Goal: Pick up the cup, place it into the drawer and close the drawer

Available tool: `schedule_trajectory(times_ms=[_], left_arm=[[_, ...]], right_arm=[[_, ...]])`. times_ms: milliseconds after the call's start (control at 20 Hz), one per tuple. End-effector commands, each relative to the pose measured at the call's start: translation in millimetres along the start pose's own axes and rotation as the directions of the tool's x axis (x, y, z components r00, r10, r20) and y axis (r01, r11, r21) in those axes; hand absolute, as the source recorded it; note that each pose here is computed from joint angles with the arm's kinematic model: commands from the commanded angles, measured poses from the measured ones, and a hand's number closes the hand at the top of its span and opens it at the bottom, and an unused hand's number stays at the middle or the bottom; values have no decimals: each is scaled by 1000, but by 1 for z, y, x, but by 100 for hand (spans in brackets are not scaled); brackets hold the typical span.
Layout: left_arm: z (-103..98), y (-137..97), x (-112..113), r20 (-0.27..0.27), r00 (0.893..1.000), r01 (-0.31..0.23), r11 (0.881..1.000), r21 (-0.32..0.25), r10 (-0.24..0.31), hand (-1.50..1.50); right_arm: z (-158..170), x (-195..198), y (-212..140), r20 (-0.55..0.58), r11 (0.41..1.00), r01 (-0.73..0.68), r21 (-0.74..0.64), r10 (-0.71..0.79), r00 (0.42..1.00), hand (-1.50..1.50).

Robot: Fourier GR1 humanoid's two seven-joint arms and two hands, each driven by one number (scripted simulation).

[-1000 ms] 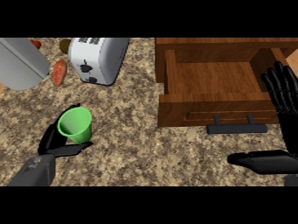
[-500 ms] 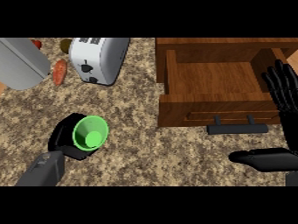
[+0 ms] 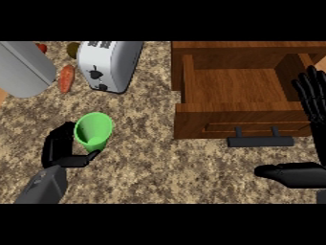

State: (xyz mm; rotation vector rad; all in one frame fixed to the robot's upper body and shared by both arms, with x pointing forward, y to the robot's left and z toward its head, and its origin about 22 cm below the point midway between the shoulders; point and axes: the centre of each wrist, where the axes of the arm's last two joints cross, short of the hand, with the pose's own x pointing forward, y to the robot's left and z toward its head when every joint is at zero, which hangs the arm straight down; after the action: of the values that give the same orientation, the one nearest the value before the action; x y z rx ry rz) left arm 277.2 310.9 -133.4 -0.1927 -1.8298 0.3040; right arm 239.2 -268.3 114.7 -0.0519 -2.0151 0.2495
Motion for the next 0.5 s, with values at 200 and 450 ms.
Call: schedule_trajectory(times_ms=[200, 450], left_arm=[[-30, -30, 4, 241, 964, -98, 992, -78, 114, 150], [-76, -46, 36, 183, 979, -46, 977, -209, 85, 150]], right_arm=[[4, 8, -11, -6, 999, -12, -34, 12, 1000, -150], [18, 5, 4, -34, 1000, 0, -26, -1, 999, -150]])
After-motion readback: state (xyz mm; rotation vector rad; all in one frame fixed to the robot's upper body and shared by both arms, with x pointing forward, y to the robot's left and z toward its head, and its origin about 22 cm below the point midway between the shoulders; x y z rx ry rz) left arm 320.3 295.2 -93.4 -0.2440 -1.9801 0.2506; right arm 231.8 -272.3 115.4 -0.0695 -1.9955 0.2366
